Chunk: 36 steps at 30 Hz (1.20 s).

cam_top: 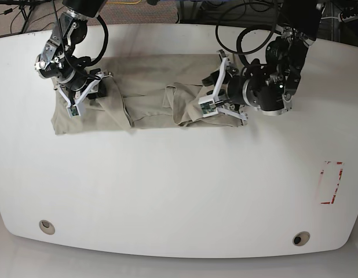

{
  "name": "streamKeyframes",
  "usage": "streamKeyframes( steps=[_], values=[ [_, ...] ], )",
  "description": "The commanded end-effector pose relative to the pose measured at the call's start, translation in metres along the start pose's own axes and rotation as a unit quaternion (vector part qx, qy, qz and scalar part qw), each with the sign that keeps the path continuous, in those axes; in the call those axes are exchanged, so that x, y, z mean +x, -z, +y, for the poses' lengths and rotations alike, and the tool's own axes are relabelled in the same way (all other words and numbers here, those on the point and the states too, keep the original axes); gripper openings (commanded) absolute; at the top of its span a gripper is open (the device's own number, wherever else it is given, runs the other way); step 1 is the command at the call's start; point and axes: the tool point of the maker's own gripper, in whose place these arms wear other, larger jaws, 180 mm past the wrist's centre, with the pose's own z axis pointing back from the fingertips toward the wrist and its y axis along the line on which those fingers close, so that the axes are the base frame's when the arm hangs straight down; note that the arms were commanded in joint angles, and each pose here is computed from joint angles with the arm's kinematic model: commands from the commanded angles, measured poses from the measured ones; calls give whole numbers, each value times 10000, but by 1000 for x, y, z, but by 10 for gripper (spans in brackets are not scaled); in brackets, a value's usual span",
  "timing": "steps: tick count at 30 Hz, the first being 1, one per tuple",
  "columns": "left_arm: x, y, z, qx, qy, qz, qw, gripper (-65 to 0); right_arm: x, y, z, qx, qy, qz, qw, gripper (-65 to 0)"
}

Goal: Layout the t-shirt on the table in an organized manner, then fold the t-shirt properly
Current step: 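Press the folded end flat with the left gripper and release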

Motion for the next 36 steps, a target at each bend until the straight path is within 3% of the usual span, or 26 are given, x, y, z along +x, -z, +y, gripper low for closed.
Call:
streamKeyframes(
  steps=[1, 7, 13, 19, 22, 25, 36],
  values=[
    [18, 0, -8, -113, 378, -122, 9991, -486, -3, -2, -5, -109, -44, 138, 9998, -477],
    [33, 3, -14, -196, 795, -110, 9966, -479, -3, -2, -5, -109, -44, 138, 9998, -477],
    [26, -23, 33, 465, 288, -259, 9982, -469, -3, -2, -5, -109, -44, 138, 9998, -477],
    [-3, -56, 78, 1145, -328, -220, 9926, -350, -3, -2, -5, -109, -44, 138, 9998, -477],
    [-16, -60, 84, 1226, -568, -192, 9906, -286, -3, -2, -4, -103, -40, 137, 9998, -477],
    [-21, -60, 85, 1232, -681, -189, 9899, -251, -3, -2, -4, -103, -40, 137, 9998, -477],
    [-45, -31, 75, 750, -1049, 109, 9916, -257, -3, -2, -4, -103, -40, 137, 9998, -477]
  ],
)
